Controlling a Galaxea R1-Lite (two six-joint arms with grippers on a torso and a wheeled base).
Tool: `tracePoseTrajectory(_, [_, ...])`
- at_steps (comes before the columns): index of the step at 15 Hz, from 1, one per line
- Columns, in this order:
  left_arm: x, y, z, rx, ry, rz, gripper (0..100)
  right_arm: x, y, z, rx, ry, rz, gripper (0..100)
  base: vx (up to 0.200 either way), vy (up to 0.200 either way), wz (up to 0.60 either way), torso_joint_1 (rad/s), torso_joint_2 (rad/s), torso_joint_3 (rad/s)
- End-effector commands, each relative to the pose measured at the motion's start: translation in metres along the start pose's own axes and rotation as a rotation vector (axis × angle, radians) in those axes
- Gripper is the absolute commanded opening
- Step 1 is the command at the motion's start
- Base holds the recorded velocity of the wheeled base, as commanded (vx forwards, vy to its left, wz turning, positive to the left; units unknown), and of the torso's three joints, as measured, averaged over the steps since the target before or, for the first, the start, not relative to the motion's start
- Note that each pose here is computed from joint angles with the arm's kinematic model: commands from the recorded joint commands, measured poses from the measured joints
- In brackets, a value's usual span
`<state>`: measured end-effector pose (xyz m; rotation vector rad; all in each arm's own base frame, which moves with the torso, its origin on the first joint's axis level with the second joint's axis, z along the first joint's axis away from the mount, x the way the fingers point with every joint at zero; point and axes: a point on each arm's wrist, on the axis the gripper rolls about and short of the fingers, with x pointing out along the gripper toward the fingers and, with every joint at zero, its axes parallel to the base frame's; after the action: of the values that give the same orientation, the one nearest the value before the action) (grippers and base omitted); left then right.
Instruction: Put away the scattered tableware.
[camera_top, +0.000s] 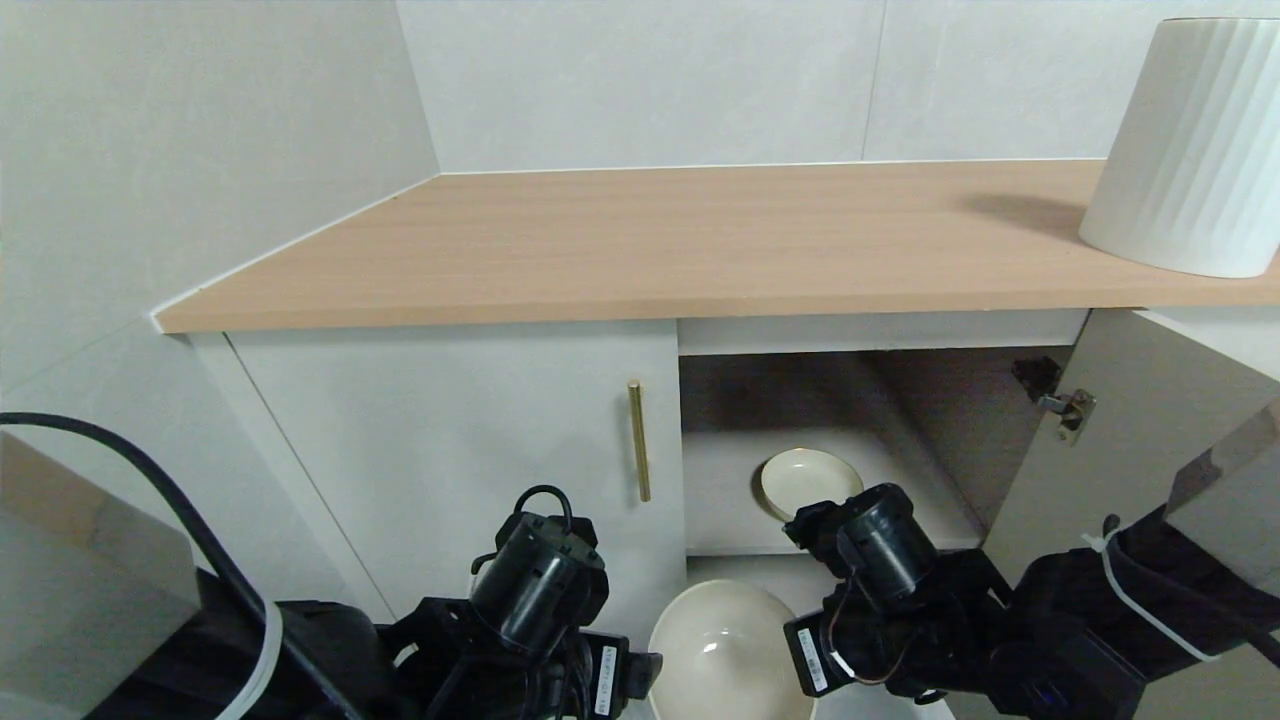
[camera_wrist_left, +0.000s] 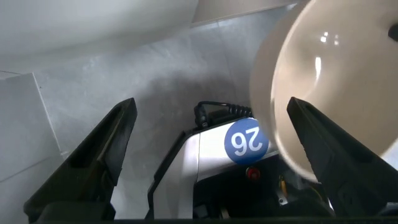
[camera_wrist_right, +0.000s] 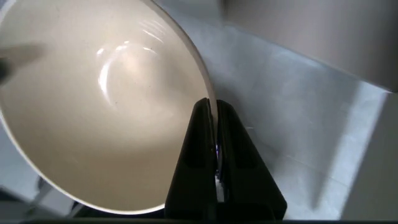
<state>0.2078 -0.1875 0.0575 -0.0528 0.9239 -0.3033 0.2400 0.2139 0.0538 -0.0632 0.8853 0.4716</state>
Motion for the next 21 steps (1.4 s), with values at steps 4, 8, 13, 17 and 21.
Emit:
tracePoseTrajectory(4, [-0.001, 0.0, 0.001, -0.002, -0.004, 0.0, 100, 0.014, -0.03, 0.007, 0.035, -0.009, -0.189, 0, 0.0, 0.0, 0.0, 0.0, 0.0, 0.0])
tracePoseTrajectory(8, [-0.002, 0.0, 0.001, 0.0, -0.008, 0.01, 100, 0.024, -0.056, 0.039, 0.246, -0.065, -0.242, 0, 0.0, 0.0, 0.0, 0.0, 0.0, 0.0])
tracePoseTrajectory(13, [-0.002, 0.0, 0.001, 0.002, 0.0, 0.016, 100, 0.024, -0.069, 0.076, 0.546, -0.102, -0.261, 0, 0.0, 0.0, 0.0, 0.0, 0.0, 0.0])
tracePoseTrajectory(17, [-0.002, 0.0, 0.001, 0.0, 0.0, 0.016, 100, 0.029, -0.082, 0.089, 0.664, -0.148, -0.267, 0, 0.0, 0.0, 0.0, 0.0, 0.0, 0.0])
tracePoseTrajectory(21, [-0.002, 0.0, 0.001, 0.002, 0.0, 0.016, 100, 0.04, -0.101, 0.097, 0.746, -0.175, -0.29, 0, 0.0, 0.0, 0.0, 0.0, 0.0, 0.0])
